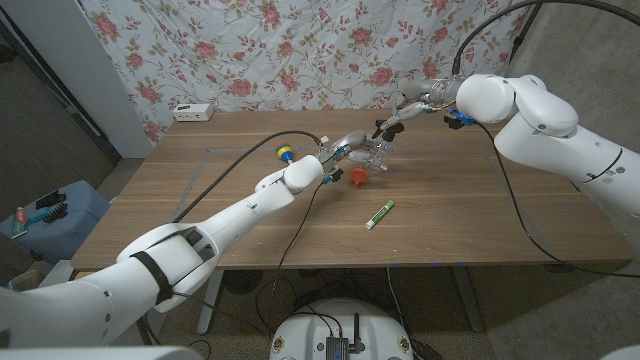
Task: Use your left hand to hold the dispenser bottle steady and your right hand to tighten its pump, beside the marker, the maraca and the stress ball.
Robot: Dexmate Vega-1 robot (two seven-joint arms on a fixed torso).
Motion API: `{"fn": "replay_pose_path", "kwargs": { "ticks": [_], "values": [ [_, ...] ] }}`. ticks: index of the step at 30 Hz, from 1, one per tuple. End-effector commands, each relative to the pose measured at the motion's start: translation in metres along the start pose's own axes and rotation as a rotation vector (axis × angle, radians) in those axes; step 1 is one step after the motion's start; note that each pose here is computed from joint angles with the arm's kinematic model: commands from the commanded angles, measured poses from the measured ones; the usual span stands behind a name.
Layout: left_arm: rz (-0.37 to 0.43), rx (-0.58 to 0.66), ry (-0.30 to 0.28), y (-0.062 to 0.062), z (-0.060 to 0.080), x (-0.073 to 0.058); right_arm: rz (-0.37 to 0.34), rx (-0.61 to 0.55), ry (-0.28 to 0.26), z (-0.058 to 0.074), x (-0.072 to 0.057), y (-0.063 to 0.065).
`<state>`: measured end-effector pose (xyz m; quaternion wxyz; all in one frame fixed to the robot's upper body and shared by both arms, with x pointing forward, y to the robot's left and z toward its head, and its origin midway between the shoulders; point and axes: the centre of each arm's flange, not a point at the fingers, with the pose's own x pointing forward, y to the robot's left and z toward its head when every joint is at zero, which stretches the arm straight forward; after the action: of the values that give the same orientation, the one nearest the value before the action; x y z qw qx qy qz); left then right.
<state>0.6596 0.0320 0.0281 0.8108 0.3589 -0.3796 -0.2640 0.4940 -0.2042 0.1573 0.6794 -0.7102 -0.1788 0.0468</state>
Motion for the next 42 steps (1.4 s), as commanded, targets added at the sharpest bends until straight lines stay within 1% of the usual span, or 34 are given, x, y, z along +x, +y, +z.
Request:
{"fn": "replay_pose_path", "kwargs": {
  "ticks": [1,4,9,21,35,42],
  "values": [
    [0.002,-0.003,-0.001,0.002,-0.001,0.003,-0.05,-0.013,0.032,0.004,0.003,0.006],
    [0.002,-0.003,-0.002,0.002,-0.001,0.003,-0.065,-0.016,0.037,0.004,0.003,0.006],
    [0.003,-0.004,-0.004,0.002,-0.001,0.004,-0.075,-0.015,0.032,0.003,0.004,0.007],
    [0.005,0.002,-0.013,0.003,0.002,0.005,-0.117,-0.029,0.045,0.007,0.002,0.009],
    [0.009,0.0,-0.016,0.001,0.003,0.002,-0.159,-0.051,0.056,0.015,0.002,0.012],
    [0.011,-0.002,-0.017,0.001,0.003,0.001,-0.18,-0.061,0.079,0.018,0.001,0.012]
  ]
}}
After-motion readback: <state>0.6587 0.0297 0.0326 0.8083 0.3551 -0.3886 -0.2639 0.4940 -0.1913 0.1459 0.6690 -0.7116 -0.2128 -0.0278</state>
